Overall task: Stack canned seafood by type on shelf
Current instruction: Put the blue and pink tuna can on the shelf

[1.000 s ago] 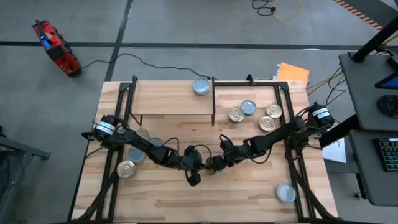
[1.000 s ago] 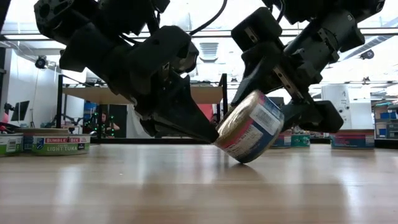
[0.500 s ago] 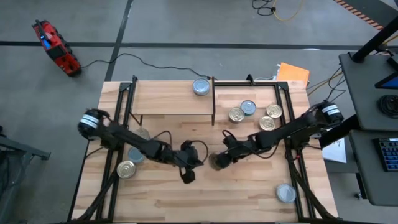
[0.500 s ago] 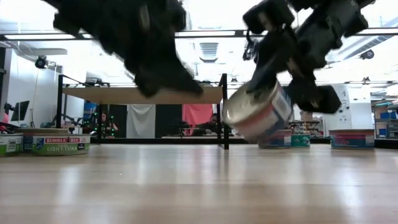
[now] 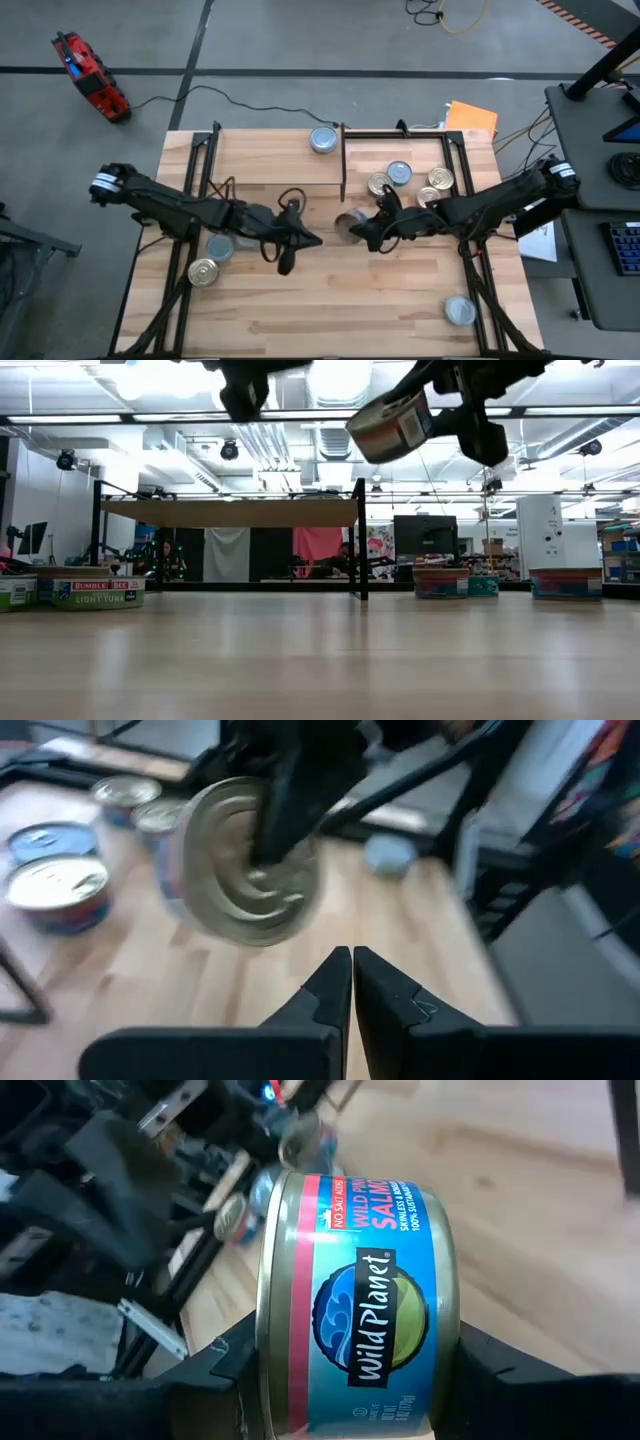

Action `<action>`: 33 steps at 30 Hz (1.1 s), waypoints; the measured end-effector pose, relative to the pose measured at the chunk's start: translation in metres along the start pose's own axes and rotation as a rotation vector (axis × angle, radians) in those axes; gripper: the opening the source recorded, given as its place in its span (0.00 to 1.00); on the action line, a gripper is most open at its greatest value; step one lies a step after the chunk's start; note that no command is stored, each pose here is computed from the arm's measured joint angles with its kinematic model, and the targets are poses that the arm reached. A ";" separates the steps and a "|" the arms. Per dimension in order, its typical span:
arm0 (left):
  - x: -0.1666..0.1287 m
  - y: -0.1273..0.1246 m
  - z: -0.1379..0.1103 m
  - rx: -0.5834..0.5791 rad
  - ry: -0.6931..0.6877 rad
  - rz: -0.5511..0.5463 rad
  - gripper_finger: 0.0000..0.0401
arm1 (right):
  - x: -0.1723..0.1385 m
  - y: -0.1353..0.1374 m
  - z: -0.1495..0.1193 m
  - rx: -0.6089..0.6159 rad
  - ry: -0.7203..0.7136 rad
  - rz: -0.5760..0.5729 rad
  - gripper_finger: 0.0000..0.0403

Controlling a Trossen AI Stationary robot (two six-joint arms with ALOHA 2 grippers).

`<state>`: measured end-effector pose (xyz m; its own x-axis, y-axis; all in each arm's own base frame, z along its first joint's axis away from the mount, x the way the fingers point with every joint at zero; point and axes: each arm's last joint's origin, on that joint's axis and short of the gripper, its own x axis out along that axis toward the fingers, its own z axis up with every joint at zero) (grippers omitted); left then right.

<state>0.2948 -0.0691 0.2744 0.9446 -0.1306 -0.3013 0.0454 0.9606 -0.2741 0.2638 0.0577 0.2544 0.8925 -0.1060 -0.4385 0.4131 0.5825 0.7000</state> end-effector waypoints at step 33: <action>-0.046 -0.004 0.062 -0.142 -0.274 -0.017 0.76 | -0.017 0.087 0.048 -0.688 -0.139 0.194 0.45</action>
<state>0.2712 -0.0519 0.3462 0.9974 -0.0567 -0.0438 0.0339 0.9124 -0.4080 0.2934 0.0710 0.3495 0.9718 -0.0237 -0.2345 0.0779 0.9713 0.2247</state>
